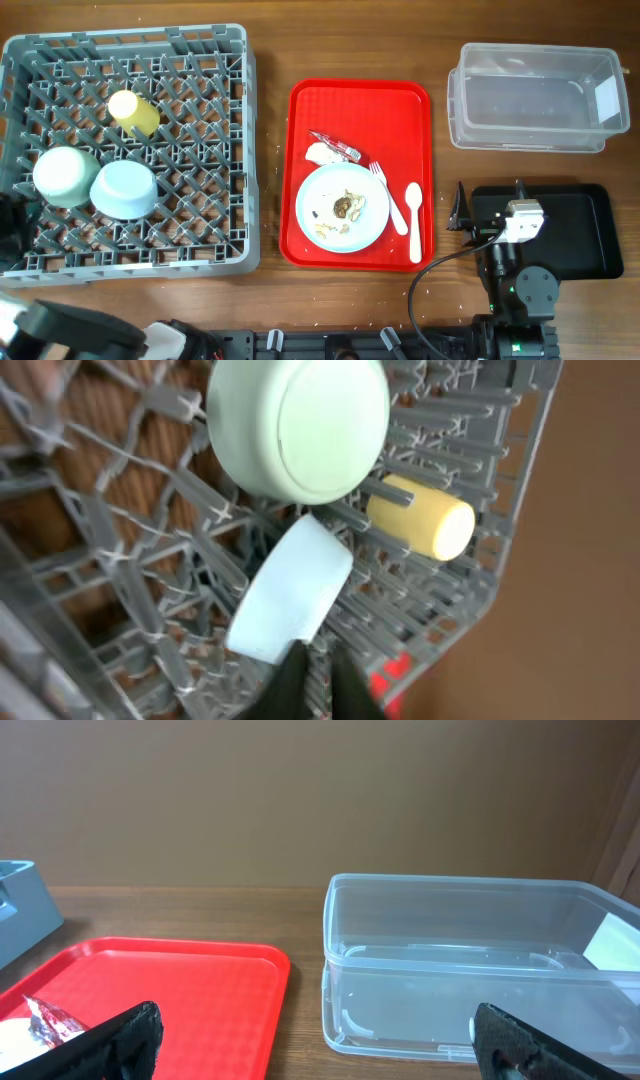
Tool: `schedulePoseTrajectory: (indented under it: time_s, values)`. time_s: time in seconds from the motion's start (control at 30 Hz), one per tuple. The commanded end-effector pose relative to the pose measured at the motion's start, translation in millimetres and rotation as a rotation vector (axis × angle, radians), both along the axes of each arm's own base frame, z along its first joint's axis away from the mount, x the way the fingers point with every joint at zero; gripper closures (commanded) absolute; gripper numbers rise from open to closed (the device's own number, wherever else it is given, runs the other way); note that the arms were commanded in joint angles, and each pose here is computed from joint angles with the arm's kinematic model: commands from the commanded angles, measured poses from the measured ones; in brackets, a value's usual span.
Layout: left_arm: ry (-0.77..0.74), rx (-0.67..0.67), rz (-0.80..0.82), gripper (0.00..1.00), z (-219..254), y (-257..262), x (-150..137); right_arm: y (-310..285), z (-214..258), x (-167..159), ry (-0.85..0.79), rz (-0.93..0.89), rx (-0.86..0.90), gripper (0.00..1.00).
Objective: Sort waste into correct bins and load items into the dishwasher rack
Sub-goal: 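Carry white bowl into the dish rack and release it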
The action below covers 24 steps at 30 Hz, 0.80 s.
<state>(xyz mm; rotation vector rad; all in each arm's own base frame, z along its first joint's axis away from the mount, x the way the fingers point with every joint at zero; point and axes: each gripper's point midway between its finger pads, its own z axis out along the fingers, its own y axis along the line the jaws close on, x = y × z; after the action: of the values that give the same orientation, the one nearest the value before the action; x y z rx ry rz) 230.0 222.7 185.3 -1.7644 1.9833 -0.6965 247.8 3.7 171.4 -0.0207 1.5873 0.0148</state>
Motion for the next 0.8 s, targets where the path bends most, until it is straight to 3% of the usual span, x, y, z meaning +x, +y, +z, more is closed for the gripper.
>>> schedulePoseTrajectory:
  time_s: [0.0,0.07,0.2,0.3,0.5,0.57,0.7,0.77]
  values:
    - [0.061,0.131,-0.139,0.96,12,-30,20,3,1,0,-0.007,0.014,0.01,0.0]
    - [0.146,0.21,-0.27,0.96,0,-56,42,2,1,0,-0.007,0.014,0.011,0.0]
    - [0.31,0.383,-0.362,0.96,-24,-90,80,3,1,0,-0.007,0.014,0.01,0.0]
    - [0.44,0.461,-0.307,0.96,-38,-84,77,2,1,0,-0.007,0.014,0.01,0.0]
    - [0.545,0.401,-0.334,0.96,-78,-80,78,2,1,0,-0.007,0.014,0.01,0.0]
    - [0.625,0.415,-0.331,0.96,-88,-72,69,2,1,0,-0.007,0.014,0.011,0.0]
    - [0.802,0.439,-0.076,0.96,-74,-34,17,3,1,0,-0.007,0.014,0.011,0.0]
    - [0.809,0.421,0.005,0.96,-63,-22,-1,2,1,0,-0.007,0.014,0.011,0.0]
